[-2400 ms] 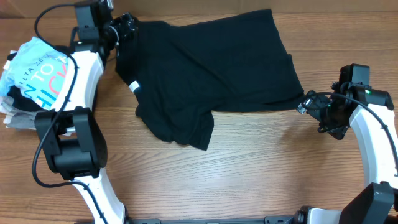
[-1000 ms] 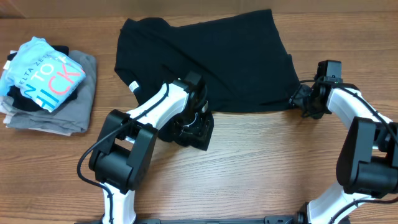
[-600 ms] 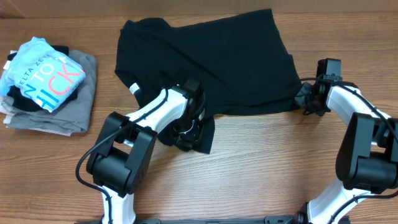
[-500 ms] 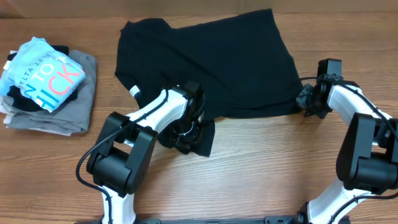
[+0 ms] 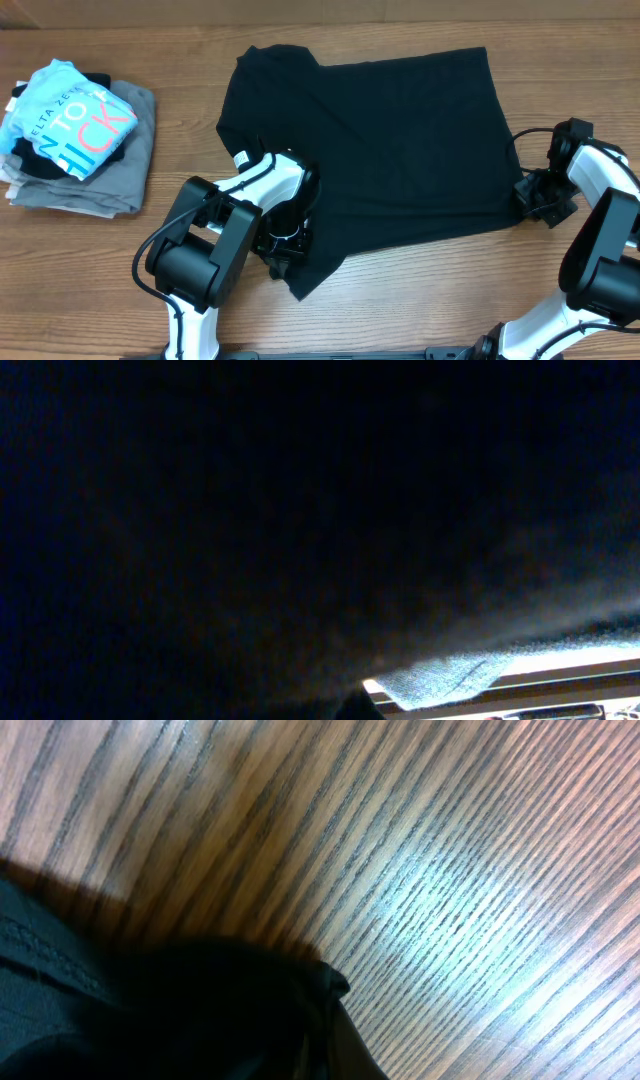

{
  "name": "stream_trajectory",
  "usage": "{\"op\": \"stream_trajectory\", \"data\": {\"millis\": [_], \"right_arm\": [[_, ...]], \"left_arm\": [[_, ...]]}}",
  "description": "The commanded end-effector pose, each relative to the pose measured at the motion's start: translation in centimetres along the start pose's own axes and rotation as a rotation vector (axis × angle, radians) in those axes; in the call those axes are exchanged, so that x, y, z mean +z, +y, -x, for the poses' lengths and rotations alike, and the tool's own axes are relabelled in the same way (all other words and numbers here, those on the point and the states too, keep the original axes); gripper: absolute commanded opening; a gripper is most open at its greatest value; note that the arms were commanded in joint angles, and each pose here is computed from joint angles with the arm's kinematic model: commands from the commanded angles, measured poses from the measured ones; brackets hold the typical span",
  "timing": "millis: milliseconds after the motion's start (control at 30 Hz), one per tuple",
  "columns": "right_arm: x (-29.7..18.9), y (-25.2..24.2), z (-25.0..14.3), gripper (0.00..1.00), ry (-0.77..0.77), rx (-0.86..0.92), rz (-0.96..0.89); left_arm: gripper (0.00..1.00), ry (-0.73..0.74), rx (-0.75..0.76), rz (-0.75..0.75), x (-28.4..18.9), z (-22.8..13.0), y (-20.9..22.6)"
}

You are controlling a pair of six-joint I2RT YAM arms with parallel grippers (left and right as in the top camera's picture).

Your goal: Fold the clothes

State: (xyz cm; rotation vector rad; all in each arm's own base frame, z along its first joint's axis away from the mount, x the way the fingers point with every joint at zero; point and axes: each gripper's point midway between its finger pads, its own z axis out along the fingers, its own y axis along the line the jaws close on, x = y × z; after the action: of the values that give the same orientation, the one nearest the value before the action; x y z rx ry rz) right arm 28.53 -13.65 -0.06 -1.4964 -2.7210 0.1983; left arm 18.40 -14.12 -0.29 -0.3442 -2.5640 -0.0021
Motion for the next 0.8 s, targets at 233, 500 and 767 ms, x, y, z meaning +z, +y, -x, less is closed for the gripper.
{"op": "stream_trajectory", "data": {"millis": [233, 500, 767], "right_arm": [[2.2, -2.6, -0.7, 0.04, 0.018, 0.02, -0.112], [2.2, -2.5, -0.6, 0.04, 0.017, 0.02, -0.111], [2.2, -2.5, -0.6, 0.04, 0.017, 0.02, -0.111]], "left_arm": [[0.59, -0.529, -0.016, -0.055, -10.4, 1.0, 0.3], [0.49, -0.765, -0.166, -0.091, -14.2, 6.6, 4.8], [0.22, -0.662, -0.203, -0.108, -8.2, 12.7, 6.3]]}}
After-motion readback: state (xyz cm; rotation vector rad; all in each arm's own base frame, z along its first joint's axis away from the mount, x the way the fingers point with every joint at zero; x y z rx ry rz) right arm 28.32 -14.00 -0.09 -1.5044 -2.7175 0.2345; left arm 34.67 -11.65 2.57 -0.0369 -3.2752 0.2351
